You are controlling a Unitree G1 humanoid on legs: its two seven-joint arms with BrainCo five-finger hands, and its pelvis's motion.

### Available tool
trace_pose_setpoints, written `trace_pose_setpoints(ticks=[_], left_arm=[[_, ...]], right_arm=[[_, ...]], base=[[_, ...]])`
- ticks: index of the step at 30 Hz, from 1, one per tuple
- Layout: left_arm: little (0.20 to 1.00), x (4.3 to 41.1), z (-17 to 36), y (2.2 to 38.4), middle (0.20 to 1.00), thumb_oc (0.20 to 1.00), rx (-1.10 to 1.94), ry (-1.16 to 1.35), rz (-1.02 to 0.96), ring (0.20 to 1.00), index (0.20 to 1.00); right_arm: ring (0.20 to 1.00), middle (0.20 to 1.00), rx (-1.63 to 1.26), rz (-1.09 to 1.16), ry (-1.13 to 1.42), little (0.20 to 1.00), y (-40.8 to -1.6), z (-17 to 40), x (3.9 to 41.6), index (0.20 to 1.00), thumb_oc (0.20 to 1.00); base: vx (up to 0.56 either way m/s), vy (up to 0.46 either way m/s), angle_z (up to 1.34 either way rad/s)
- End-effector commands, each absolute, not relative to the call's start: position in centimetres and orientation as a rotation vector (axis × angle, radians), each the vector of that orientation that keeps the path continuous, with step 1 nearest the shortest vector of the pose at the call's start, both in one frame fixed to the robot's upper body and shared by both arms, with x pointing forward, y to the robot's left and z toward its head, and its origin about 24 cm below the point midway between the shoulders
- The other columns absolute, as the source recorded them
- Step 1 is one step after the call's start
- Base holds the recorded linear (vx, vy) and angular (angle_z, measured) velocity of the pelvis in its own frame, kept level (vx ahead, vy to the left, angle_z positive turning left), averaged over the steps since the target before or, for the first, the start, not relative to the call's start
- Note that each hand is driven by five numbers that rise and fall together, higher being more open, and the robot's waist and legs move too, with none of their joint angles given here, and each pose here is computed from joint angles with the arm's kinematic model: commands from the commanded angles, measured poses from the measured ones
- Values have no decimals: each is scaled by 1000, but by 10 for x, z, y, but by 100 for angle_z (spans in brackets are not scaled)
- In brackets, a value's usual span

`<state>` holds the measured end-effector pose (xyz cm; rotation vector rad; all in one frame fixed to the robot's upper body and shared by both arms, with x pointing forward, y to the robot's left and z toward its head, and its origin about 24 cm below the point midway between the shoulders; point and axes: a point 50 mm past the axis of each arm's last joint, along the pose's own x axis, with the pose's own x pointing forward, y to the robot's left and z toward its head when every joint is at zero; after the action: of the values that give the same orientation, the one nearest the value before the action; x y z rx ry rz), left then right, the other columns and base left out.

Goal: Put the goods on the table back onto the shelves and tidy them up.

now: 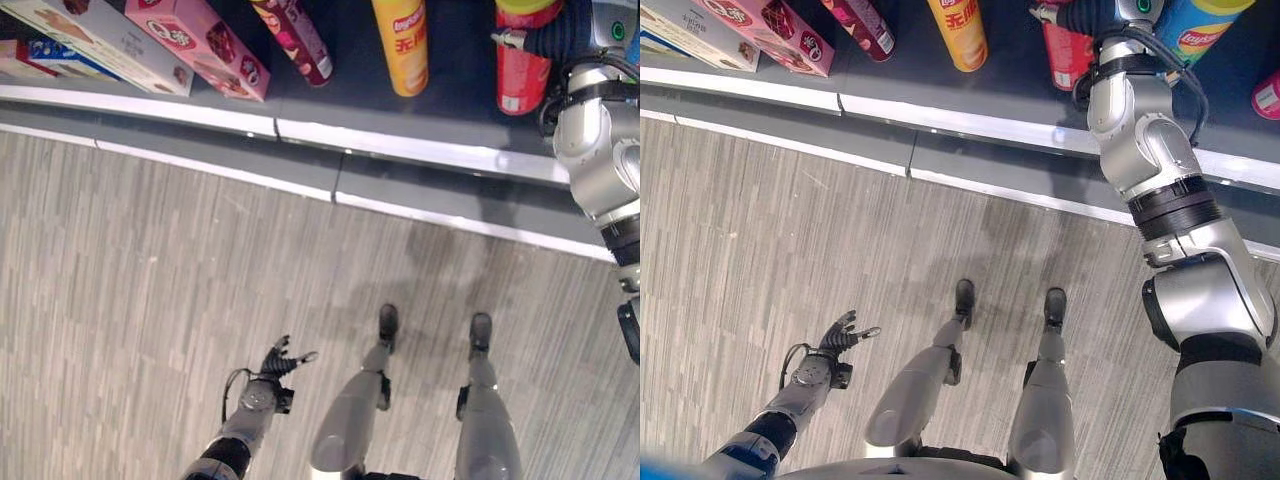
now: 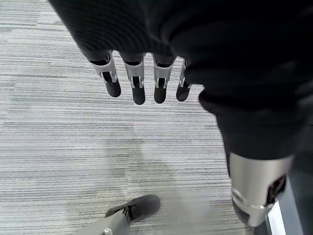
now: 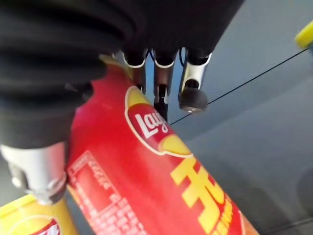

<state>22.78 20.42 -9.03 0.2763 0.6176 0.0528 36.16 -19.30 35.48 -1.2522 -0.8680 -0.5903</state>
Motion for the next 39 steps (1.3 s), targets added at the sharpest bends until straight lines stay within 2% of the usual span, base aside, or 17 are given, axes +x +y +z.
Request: trace_pose_setpoints(ticks=[1,16,28,39], left_arm=[[1000,233,-86,220,1000,1000,325,612,90,1000,1000],[1000,233,-87,214,1000,1000,303,610,93,1000,1000],[1000,237,-87,215,1000,1000,295,619,112,1000,1000],[1000,233,-89,212,1000,1000,287,627,94,1000,1000]], right_arm=[[200,200,-1200,-640,-1058,200,-172,400,345,200,200],[200,200,-1051,-710,-953,200,-192,388,357,200,200],[200,200,-1015,-663,-972,200,-175,389,359,200,200],[200,200,-1071,-707,-972,200,-183,394,358,200,200]], base=[[0,0,0],[0,2,0],[3,37,0],[1,8,1]])
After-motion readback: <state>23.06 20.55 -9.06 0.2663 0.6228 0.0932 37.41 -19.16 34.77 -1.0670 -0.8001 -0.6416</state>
